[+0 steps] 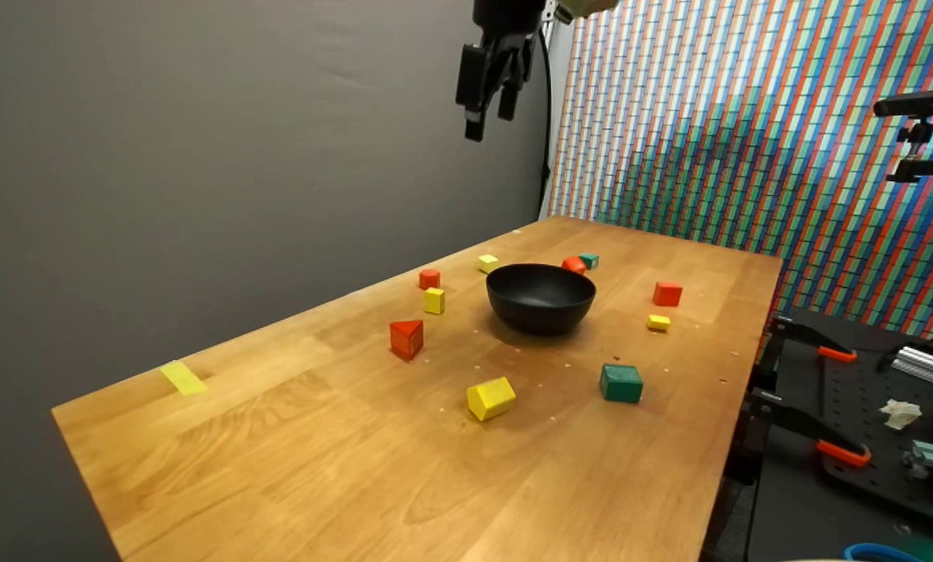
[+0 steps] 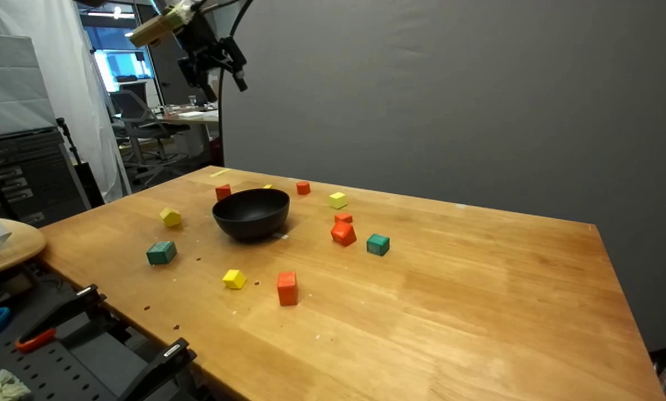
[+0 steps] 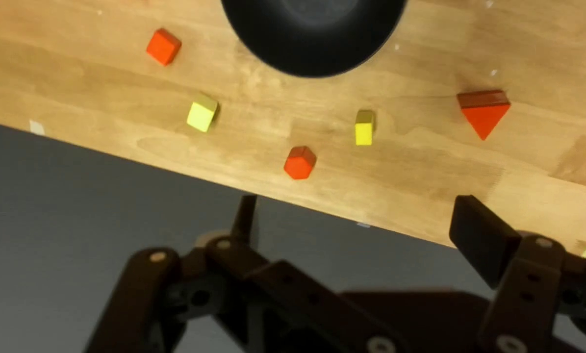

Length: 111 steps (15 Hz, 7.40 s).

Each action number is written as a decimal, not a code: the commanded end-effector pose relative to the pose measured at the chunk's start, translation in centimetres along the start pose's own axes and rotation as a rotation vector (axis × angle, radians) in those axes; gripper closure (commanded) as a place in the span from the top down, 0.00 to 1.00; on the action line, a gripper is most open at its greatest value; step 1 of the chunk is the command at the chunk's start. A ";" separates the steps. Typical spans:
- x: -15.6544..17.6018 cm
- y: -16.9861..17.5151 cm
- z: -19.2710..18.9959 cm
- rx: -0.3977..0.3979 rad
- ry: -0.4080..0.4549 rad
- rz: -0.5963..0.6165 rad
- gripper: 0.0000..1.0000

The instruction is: Place all the blocks inside the black bowl

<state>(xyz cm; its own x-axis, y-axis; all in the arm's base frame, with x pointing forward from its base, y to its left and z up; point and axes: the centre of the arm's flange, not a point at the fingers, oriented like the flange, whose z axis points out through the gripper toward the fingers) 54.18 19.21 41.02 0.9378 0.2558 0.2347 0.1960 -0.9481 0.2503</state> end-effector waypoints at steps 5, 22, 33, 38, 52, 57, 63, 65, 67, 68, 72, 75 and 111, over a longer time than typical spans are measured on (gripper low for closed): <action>4.6 0.7 3.9 -0.011 0.003 -0.009 1.00; 12.2 3.6 26.0 0.206 -0.157 0.083 1.00; 13.4 3.9 30.7 0.178 -0.223 0.092 0.94; 12.7 4.1 32.1 0.195 -0.269 0.132 0.54; 5.2 5.6 14.7 0.157 -0.361 0.289 0.19; -3.3 4.5 16.5 0.125 -0.655 0.393 0.18; -7.2 3.6 19.1 0.160 -0.729 0.472 0.66; -6.4 3.4 18.5 0.124 -0.640 0.482 0.74; -5.0 3.1 17.0 0.080 -0.534 0.478 0.90; -4.1 2.8 15.8 0.055 -0.490 0.465 0.97; -0.5 1.0 13.6 -0.010 -0.302 0.368 1.00; 2.0 -0.3 15.5 0.005 -0.199 0.258 1.00; 7.4 -4.3 27.4 -0.090 -0.211 0.181 0.32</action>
<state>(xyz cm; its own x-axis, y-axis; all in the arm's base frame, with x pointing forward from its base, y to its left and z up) 67.07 19.63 14.63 0.9955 0.0507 0.0800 0.0254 -0.9568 0.2895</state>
